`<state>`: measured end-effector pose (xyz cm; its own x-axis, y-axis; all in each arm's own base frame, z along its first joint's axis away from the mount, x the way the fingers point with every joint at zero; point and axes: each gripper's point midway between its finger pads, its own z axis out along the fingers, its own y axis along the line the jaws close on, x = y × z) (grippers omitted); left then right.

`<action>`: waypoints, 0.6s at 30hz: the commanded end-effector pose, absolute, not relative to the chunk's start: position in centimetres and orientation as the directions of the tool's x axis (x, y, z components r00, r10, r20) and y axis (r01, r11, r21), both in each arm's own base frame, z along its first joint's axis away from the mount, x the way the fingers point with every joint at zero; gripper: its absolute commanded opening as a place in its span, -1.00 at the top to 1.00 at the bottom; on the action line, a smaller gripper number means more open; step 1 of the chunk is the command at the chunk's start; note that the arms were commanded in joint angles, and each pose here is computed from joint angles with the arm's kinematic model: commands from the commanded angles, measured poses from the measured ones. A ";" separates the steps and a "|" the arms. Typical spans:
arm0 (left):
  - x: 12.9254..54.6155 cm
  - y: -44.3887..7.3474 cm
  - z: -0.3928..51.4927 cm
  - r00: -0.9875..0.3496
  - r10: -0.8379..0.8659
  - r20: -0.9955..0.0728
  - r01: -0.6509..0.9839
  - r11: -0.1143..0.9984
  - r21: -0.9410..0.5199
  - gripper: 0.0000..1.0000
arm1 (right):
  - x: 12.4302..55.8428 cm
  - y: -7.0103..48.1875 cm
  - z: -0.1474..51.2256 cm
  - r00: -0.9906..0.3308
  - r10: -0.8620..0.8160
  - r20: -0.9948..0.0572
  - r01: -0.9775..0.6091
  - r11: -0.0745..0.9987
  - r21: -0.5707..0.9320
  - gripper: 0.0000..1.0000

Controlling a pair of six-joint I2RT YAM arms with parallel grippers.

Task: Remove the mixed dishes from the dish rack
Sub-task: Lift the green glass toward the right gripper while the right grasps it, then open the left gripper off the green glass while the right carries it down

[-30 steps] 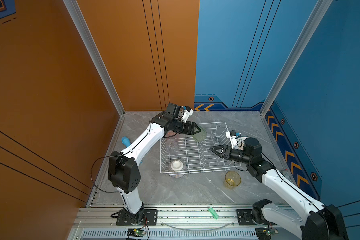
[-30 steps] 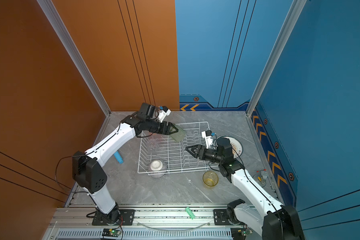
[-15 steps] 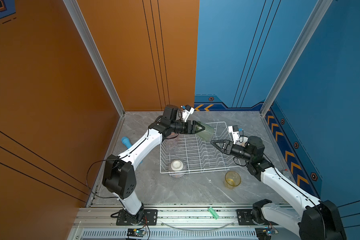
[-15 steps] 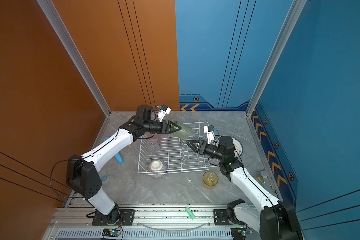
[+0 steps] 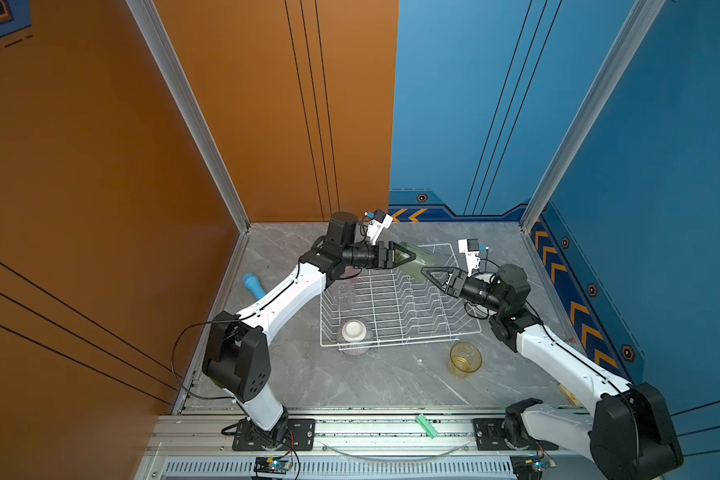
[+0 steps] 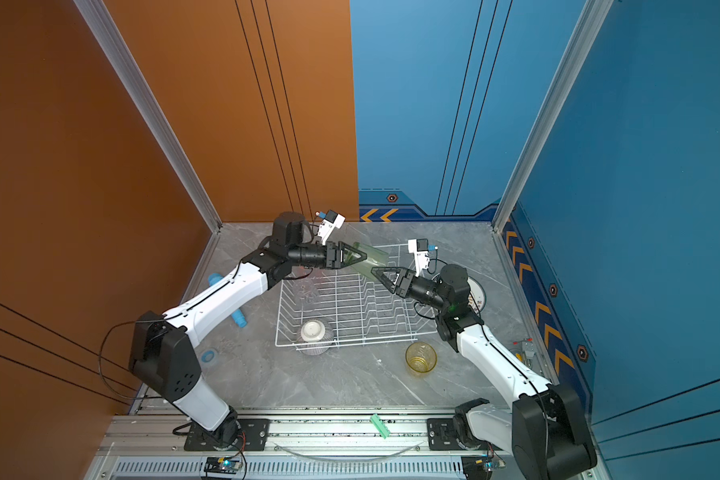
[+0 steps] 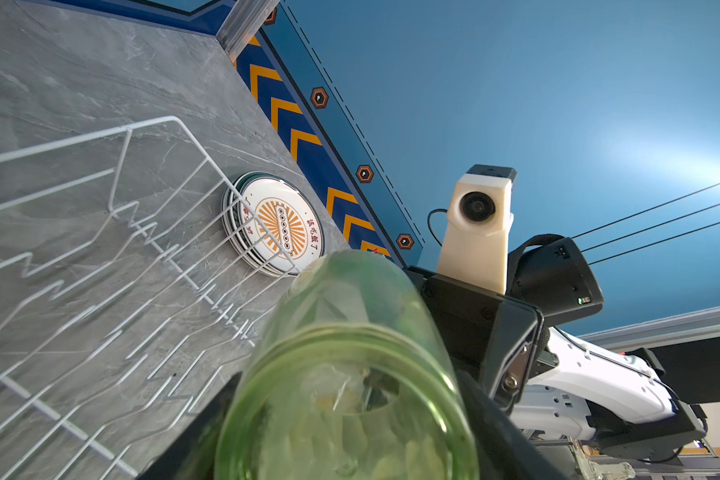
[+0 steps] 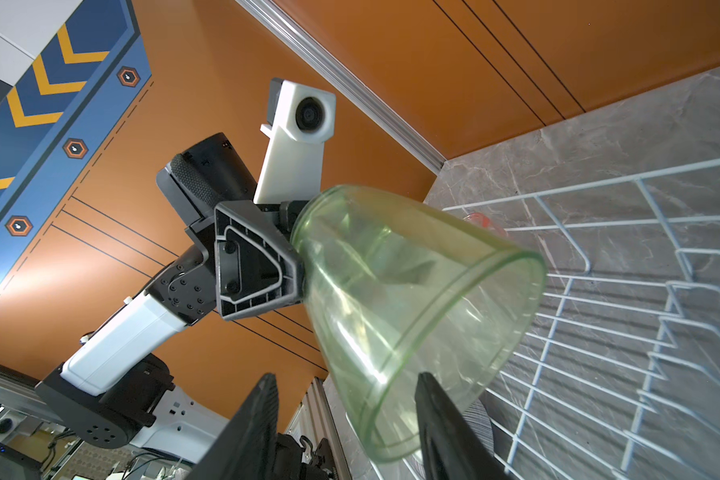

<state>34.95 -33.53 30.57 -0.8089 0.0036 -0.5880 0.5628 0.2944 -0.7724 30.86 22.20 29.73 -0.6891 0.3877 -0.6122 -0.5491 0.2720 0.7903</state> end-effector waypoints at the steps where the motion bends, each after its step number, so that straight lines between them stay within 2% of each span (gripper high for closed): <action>1: 33.9 -33.9 32.4 -0.786 0.002 -0.618 0.603 0.225 -0.765 -0.04 | 30.7 22.5 32.5 -0.650 0.398 -0.647 -0.618 0.218 0.755 0.04; 7: 33.6 -34.6 32.7 -0.791 0.000 -0.612 0.603 0.169 -0.779 -0.03 | 30.7 22.5 33.3 -0.634 0.411 -0.655 -0.639 0.197 0.743 0.22; 15: 33.2 -35.2 32.8 -0.791 0.007 -0.612 0.606 0.143 -0.782 -0.02 | 30.5 22.7 34.5 -0.621 0.418 -0.663 -0.659 0.178 0.731 0.83; 18: 33.0 -35.4 32.9 -0.790 0.011 -0.613 0.608 0.135 -0.782 -0.02 | 30.6 22.7 34.7 -0.620 0.419 -0.663 -0.660 0.177 0.730 0.95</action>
<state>33.77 -34.68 32.78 -0.8134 -0.0057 -0.5816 0.5734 0.1604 -0.8034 30.30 22.62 33.16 -0.6490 0.4035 -0.6450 -0.6349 0.1798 0.7514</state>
